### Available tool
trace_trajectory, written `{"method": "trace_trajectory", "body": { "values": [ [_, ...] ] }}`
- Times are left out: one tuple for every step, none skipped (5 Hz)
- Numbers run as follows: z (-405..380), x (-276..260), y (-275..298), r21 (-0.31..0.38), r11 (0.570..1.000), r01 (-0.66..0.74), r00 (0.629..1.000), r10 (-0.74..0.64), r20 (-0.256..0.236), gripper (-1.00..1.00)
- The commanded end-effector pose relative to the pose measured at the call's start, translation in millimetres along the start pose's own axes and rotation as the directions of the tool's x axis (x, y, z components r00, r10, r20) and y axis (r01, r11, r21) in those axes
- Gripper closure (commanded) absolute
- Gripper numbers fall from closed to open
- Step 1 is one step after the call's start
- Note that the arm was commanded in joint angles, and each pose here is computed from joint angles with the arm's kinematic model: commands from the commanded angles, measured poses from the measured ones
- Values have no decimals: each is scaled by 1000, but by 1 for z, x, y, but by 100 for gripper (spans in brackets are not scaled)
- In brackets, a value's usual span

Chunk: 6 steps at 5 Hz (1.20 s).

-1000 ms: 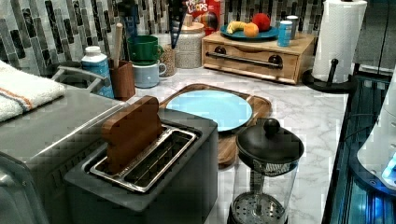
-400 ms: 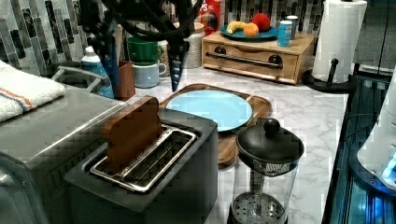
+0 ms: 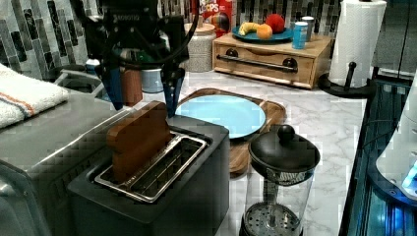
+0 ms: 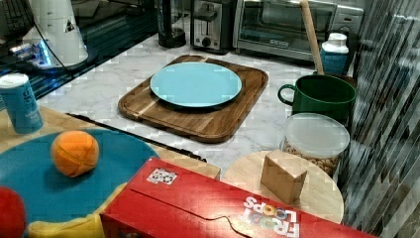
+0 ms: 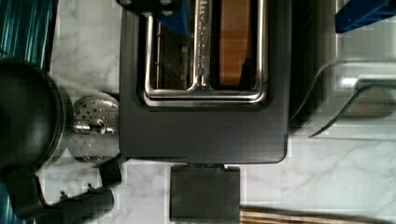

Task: Pick up the toast.

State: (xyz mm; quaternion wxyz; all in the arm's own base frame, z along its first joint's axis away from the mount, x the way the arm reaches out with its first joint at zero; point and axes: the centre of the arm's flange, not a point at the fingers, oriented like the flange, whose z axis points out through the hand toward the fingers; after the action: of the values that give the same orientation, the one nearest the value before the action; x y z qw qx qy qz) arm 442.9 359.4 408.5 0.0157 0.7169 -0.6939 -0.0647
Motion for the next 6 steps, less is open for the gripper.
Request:
{"method": "trace_trajectory", "body": {
  "values": [
    [-37,-72,34,-24,1000,15,987,-11,161,-100],
    [-34,-68,34,-42,999,-7,983,15,185,91],
    [-34,-68,32,-38,999,-9,983,16,184,100],
    [-34,-71,32,-32,999,-8,987,13,163,100],
    [-40,-72,35,-25,1000,8,988,-4,154,100],
    [-60,-74,41,-9,1000,20,982,-18,186,100]
  ]
}}
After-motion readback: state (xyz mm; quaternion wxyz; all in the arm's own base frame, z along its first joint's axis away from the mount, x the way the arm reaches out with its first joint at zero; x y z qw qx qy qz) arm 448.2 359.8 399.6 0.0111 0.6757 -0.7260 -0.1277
